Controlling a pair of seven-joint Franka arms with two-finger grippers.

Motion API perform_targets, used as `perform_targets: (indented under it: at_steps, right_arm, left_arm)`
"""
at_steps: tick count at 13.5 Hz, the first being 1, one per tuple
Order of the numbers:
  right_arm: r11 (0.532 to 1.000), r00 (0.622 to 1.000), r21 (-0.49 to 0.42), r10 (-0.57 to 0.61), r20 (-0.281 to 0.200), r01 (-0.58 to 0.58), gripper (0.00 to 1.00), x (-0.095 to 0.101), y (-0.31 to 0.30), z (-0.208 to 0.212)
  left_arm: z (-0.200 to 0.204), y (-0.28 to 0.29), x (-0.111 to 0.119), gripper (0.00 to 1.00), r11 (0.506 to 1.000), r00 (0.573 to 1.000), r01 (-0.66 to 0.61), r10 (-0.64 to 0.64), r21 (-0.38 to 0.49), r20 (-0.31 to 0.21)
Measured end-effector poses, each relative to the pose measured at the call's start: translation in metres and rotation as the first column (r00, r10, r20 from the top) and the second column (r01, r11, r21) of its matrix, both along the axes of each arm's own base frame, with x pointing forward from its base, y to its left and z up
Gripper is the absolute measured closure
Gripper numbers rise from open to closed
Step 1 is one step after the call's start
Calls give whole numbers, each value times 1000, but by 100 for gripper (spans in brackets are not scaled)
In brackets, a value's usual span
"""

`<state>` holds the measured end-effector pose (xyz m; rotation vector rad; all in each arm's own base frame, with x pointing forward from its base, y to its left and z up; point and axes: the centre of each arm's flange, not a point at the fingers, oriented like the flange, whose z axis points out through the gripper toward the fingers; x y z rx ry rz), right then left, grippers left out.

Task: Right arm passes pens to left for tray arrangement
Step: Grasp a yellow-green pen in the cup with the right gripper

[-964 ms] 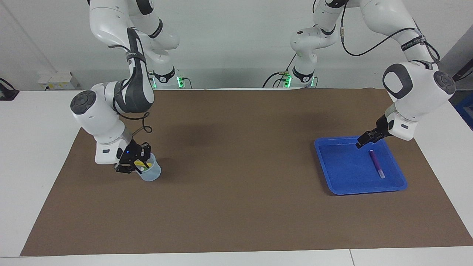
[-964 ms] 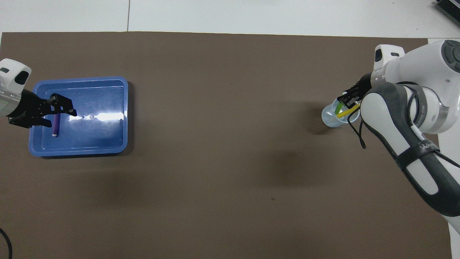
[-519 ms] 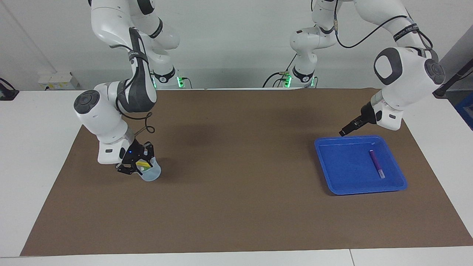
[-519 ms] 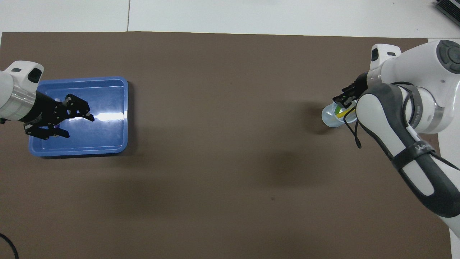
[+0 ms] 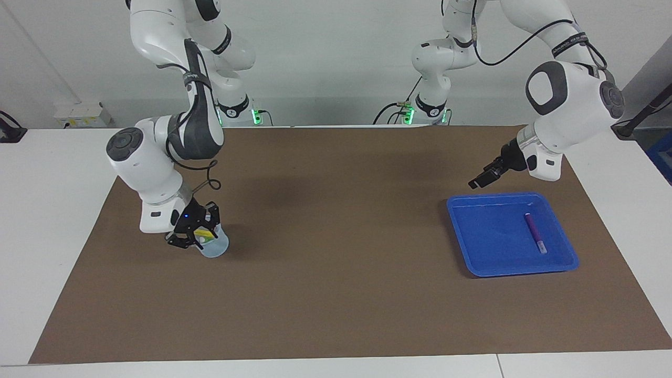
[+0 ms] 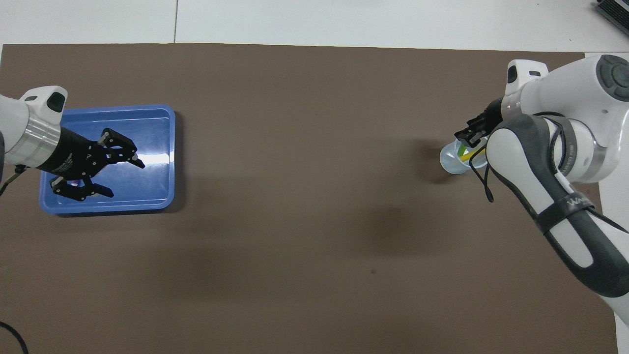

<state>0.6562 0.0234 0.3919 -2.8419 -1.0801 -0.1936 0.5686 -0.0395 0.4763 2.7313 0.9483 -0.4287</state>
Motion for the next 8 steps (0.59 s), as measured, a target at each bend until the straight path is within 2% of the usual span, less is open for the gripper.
perform_targets:
  at_steps: [5, 8]
  right_arm:
    - [1000, 1000, -1, -6, -10, 6, 59, -2, -4, -5]
    - [1000, 1000, -2, -9, -11, 9, 69, -2, -6, -5]
  left_arm:
    - [8, -30, -7, 11, 996, 995, -82, 81, -17, -55]
    - [8, -34, -8, 11, 990, 988, -136, 133, -33, -83]
